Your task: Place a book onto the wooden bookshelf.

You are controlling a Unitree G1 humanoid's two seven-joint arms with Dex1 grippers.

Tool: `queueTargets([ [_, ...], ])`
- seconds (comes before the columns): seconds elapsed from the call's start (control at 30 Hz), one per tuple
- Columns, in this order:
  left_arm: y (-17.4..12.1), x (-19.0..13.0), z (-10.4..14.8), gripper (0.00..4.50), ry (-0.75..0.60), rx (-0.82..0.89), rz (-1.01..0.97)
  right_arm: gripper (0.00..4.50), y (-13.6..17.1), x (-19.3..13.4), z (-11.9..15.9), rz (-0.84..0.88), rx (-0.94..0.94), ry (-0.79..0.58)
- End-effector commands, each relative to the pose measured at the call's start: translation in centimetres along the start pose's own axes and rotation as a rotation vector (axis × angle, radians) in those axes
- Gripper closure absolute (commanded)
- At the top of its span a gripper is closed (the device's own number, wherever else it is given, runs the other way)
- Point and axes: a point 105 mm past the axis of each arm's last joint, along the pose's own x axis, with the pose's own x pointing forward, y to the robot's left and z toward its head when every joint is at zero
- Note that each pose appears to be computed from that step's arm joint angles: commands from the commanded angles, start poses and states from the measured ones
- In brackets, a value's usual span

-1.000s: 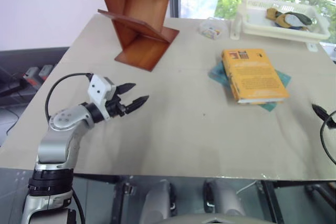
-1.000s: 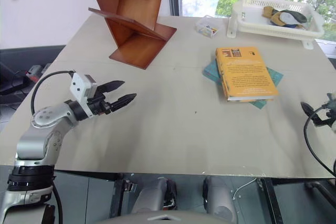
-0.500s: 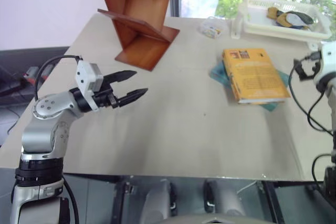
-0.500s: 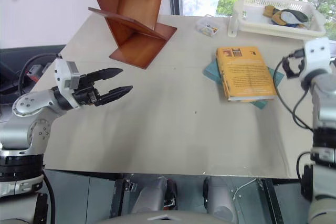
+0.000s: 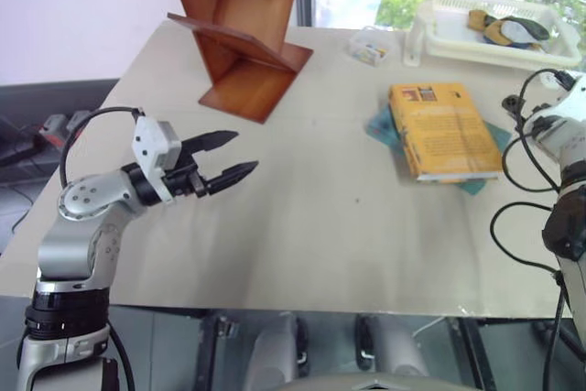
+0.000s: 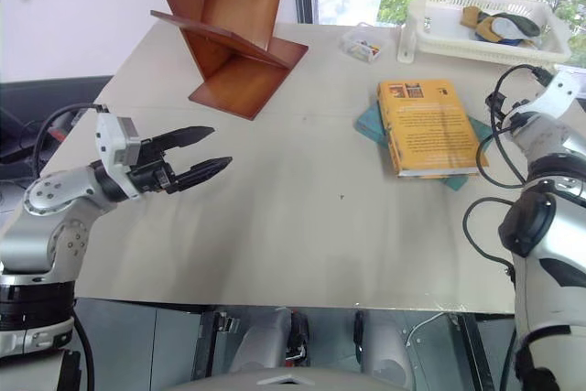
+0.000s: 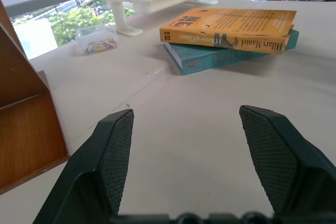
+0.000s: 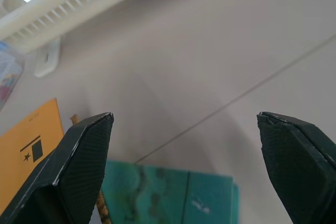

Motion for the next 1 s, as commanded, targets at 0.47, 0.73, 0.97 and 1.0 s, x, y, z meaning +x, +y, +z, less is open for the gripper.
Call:
queueTargets([
  [0.47, -0.4, -0.9, 0.8, 0.96, -0.003, 0.051, 0.047, 0.0, 1.3, -0.3, -0.6, 0.131, 0.206, 0.07],
  [0.73, -0.5, -1.2, 0.7, 0.96, 0.01, 0.054, 0.056, 0.0, 1.5, -0.3, -1.3, 0.169, 0.16, 0.099],
  [0.97, -0.5, -1.5, 0.5, 0.96, 0.03, 0.056, 0.064, 0.0, 2.2, -0.8, -2.0, 0.234, 0.144, 0.172],
  [1.0, -0.5, -1.6, 0.4, 0.96, 0.033, 0.056, 0.066, 0.0, 2.2, -0.9, -2.1, 0.242, 0.142, 0.187],
])
